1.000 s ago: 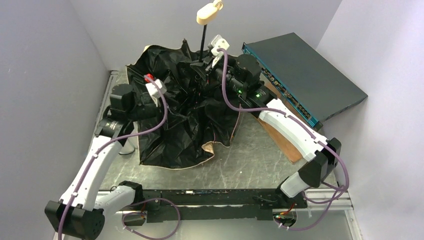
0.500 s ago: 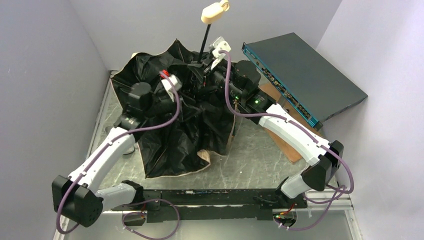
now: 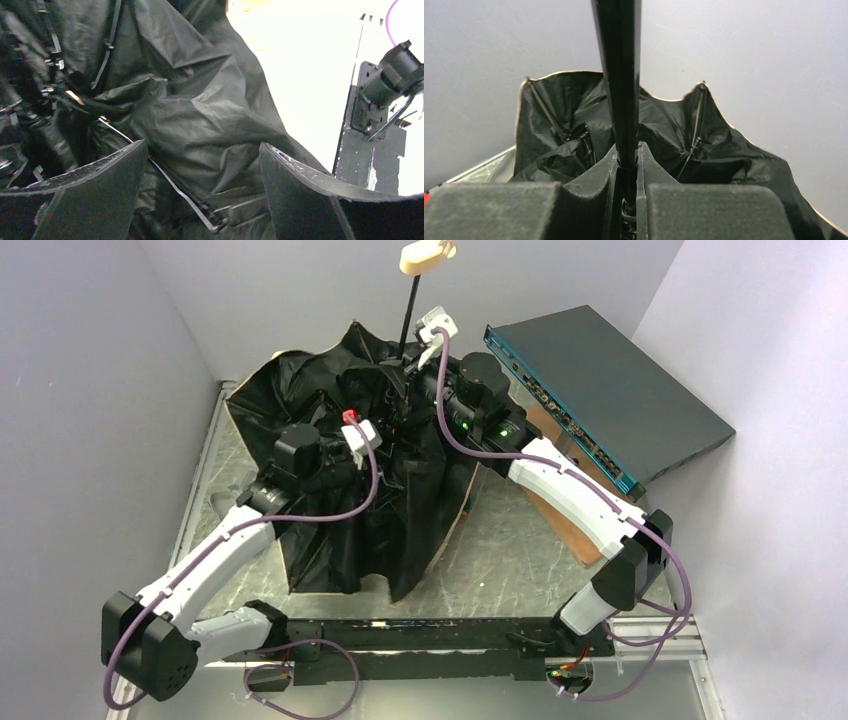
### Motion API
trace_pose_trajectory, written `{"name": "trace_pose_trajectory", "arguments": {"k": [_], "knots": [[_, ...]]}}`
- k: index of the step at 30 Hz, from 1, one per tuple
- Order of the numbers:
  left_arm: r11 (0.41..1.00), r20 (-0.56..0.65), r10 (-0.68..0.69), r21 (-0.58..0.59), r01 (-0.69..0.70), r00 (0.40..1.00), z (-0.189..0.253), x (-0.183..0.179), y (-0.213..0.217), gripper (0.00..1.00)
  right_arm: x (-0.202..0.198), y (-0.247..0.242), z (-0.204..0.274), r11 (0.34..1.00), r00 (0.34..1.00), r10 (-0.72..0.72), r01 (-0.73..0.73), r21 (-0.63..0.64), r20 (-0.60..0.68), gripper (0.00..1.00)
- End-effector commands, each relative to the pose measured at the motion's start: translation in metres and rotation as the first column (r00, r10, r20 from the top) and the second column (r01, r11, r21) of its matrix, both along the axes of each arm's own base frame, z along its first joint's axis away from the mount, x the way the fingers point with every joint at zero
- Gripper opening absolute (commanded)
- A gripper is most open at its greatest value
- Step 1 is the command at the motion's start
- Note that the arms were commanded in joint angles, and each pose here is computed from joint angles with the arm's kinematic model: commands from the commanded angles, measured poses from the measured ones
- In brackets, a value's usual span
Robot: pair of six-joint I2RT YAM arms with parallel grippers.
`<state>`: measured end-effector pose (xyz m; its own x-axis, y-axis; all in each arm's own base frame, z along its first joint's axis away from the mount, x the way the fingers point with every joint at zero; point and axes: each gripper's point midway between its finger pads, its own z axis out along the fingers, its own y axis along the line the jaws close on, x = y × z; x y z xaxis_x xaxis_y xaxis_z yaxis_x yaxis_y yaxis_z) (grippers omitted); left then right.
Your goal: Open the umbrella
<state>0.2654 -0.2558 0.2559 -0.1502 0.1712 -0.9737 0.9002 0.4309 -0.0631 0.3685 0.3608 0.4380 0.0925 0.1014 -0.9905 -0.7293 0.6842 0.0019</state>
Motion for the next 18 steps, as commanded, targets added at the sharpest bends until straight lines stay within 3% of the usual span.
{"name": "trace_pose_trajectory", "arguments": {"k": [1,4,7,12,18], "knots": [[0.999,0.095,-0.004,-0.041,0.008,0.995,0.067,-0.009,0.022,0.9,-0.035,-0.037,0.122,0.987,0.946,-0.02,-0.033,0.158,0.323,0.0],[0.994,0.242,0.035,-0.108,-0.009,0.97,0.136,-0.012,0.041,0.92,-0.049,-0.033,0.107,0.991,0.935,0.057,-0.096,0.093,0.349,0.0],[0.987,0.296,0.124,-0.136,-0.086,0.947,0.161,0.003,0.057,0.91,-0.057,-0.03,0.098,0.99,0.935,0.086,-0.118,0.073,0.345,0.0],[0.982,0.25,0.181,-0.099,-0.16,0.951,0.148,0.036,0.066,0.85,-0.058,-0.029,0.103,0.989,0.933,0.07,-0.112,0.099,0.354,0.0],[0.964,0.279,0.262,-0.039,-0.262,0.924,0.128,0.071,0.078,0.86,-0.061,-0.034,0.118,0.975,0.945,0.054,-0.119,0.188,0.321,0.0]]}}
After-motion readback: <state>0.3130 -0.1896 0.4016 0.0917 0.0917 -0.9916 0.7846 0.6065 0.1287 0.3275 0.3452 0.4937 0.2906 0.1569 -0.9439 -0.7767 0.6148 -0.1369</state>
